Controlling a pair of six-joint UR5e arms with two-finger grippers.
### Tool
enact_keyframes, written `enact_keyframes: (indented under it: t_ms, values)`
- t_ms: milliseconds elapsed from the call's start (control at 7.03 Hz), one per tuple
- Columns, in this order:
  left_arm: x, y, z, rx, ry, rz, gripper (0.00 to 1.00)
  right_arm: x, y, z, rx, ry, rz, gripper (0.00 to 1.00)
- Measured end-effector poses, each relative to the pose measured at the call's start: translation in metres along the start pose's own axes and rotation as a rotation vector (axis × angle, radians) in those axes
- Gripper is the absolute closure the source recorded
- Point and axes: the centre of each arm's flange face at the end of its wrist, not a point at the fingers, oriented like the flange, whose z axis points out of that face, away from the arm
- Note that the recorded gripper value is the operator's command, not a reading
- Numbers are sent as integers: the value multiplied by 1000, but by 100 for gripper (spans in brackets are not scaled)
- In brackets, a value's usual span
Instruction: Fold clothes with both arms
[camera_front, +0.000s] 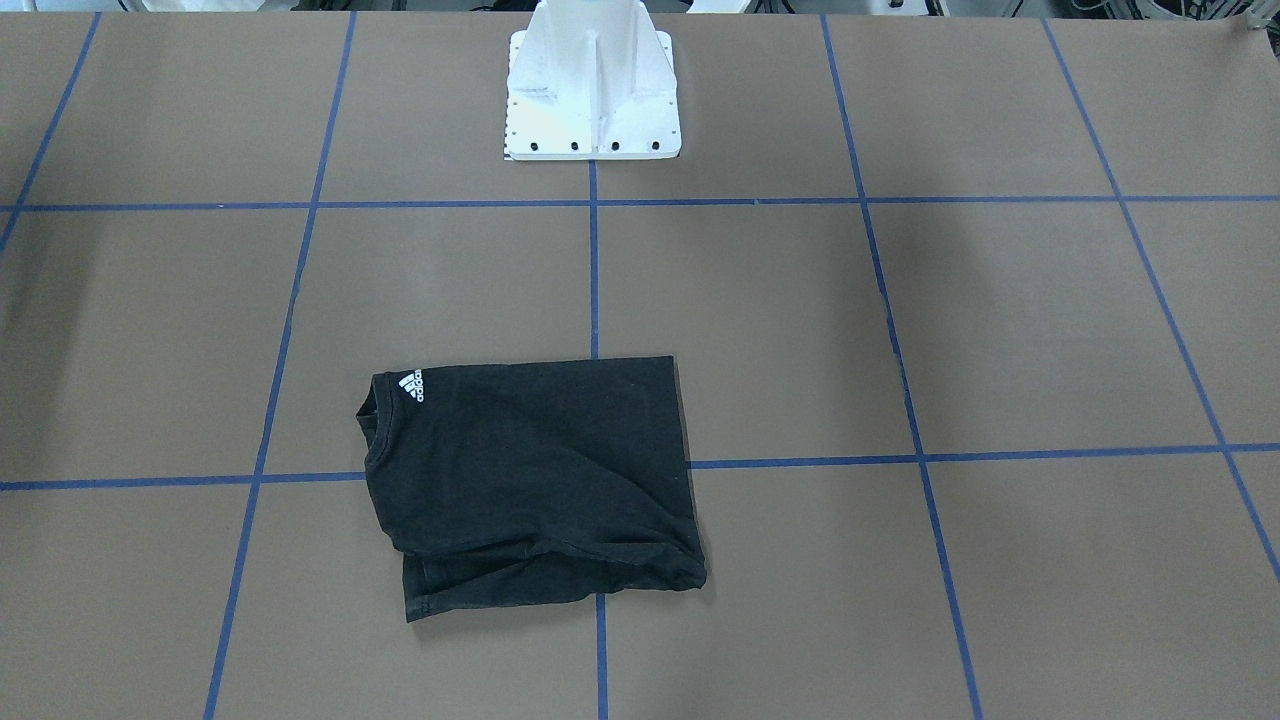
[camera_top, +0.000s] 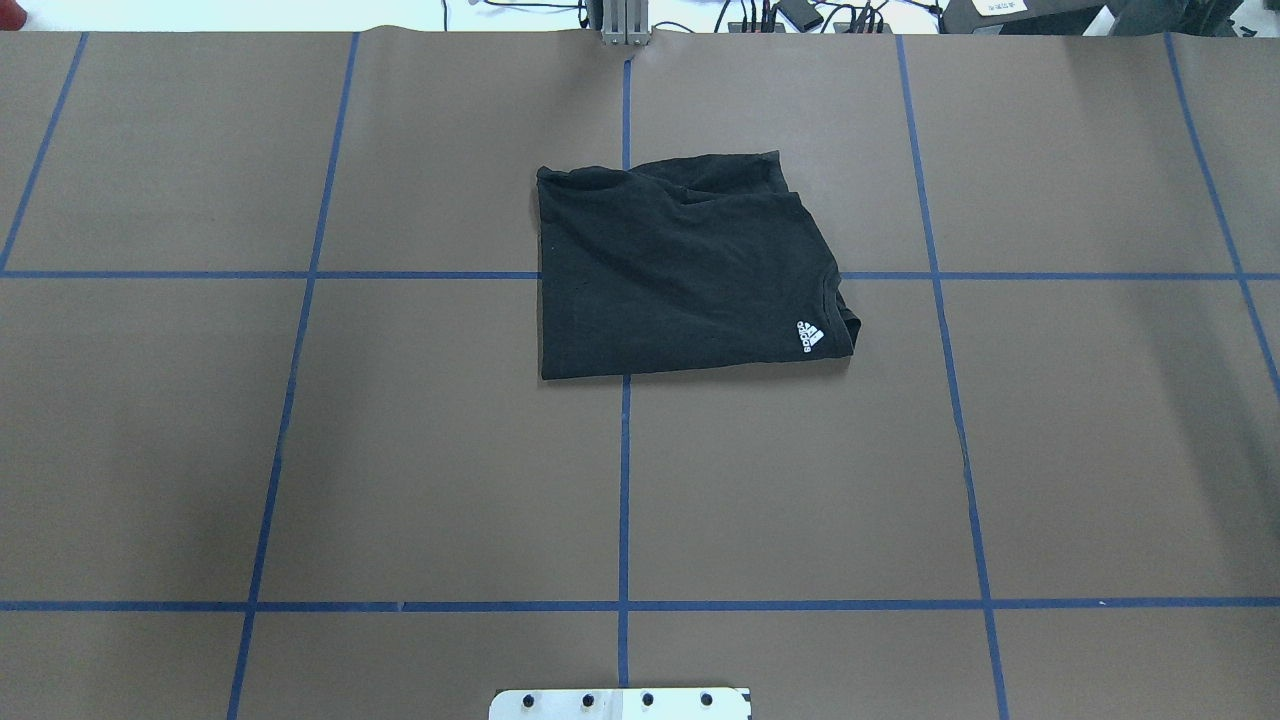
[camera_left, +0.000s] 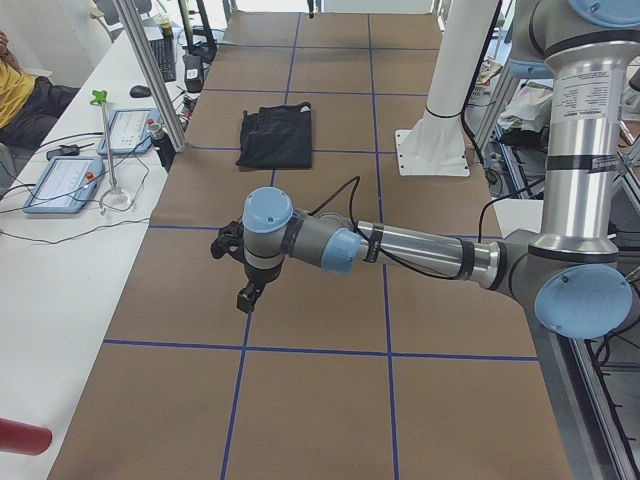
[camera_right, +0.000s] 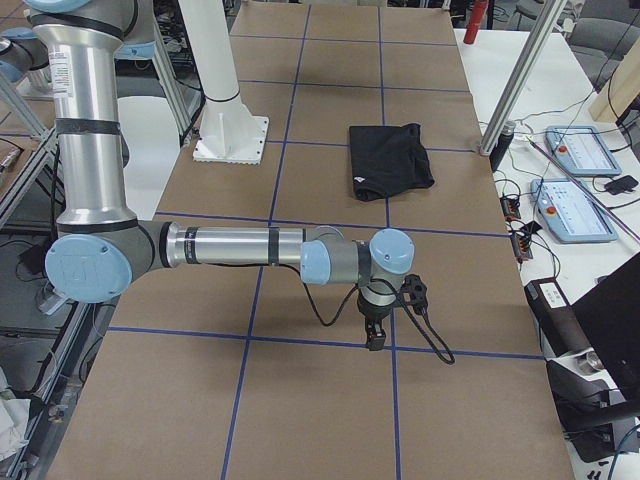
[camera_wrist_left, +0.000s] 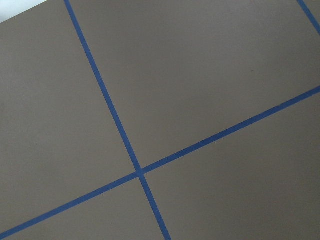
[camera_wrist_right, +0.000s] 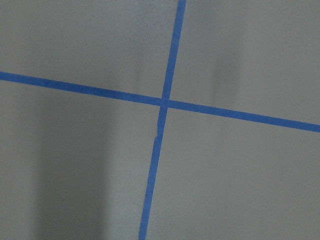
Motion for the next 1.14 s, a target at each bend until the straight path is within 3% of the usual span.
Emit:
enact_keyframes:
  t_ms: [569,1137]
  values:
    - [1,8,1,2,21,-8,0,-19,12,-22,25,-12,-20,0]
    - [1,6,1,5,21,-3,0,-31,22,-37,-1,-24,8,0]
